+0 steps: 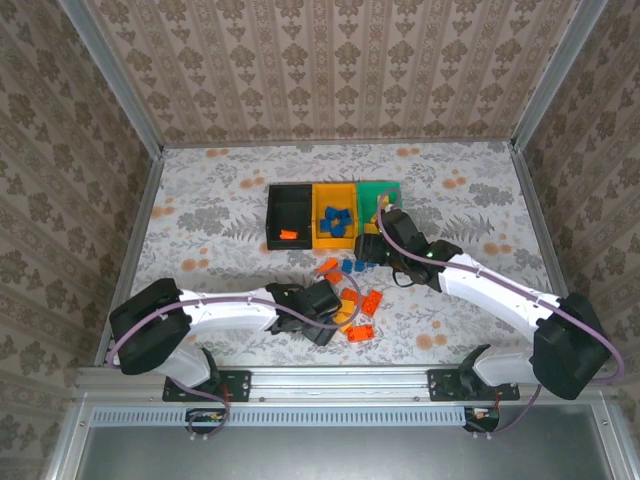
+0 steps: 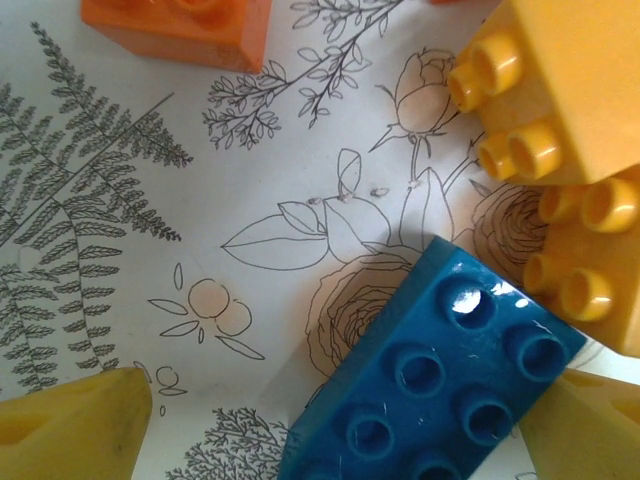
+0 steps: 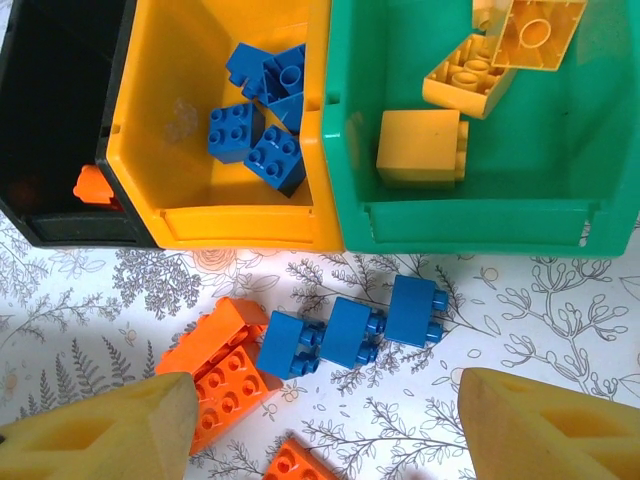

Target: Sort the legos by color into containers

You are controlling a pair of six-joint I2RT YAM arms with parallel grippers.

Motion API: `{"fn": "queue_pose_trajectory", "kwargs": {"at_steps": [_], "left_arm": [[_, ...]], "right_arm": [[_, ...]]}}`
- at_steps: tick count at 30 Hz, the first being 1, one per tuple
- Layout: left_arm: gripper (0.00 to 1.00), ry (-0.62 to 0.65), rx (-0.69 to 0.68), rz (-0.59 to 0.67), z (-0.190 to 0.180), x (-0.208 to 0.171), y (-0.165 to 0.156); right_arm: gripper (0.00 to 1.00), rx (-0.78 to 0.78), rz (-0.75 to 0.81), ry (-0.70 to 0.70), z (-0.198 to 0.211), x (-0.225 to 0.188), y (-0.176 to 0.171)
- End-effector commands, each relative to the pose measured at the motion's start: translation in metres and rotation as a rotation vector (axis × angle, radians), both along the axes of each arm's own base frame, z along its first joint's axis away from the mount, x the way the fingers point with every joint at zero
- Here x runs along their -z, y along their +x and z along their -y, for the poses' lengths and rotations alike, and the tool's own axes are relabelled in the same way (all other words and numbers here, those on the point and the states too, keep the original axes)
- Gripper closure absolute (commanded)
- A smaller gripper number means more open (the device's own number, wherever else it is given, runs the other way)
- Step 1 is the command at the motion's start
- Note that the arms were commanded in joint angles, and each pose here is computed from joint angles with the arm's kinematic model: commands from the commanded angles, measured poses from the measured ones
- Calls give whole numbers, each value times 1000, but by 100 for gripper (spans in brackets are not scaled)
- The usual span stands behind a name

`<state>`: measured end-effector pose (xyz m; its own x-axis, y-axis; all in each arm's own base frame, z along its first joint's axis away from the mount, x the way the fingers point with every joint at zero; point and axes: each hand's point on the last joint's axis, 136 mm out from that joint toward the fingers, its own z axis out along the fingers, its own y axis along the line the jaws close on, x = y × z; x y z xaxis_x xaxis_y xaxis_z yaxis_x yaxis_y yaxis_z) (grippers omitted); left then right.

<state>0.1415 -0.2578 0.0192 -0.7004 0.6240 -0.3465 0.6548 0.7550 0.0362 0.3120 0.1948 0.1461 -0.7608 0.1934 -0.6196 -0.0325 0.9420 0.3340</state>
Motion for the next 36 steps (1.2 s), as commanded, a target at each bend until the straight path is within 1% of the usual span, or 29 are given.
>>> {"fn": "queue_pose_trajectory", "kwargs": {"at_steps": [1, 4, 9, 16, 22, 25, 29, 32, 36], "left_arm": [[8, 15, 30, 28, 6, -2, 5], [14, 15, 38, 13, 10, 4, 5], [30, 14, 39, -7, 14, 9, 8], [51, 12, 27, -18, 9, 8, 5], [63, -17, -10, 7, 1, -7, 6], [66, -69, -42, 38, -2, -27, 11], [67, -245, -86, 98, 4, -77, 26], [67, -380, -112, 164, 13, -117, 50], [66, -471, -130, 260, 34, -158, 97]], "right_arm": [[29, 44, 39, -4, 12, -10, 0], [28, 52, 51, -1, 16, -15, -1], [28, 58, 58, 1, 19, -17, -2], [28, 71, 66, 0, 24, -19, -3], [28, 82, 67, 2, 27, -18, -2], [28, 86, 66, 5, 28, -17, -3], [28, 96, 65, 7, 31, -14, -5], [28, 110, 61, 4, 37, -9, -7], [27, 123, 56, 6, 42, -5, -9]]}}
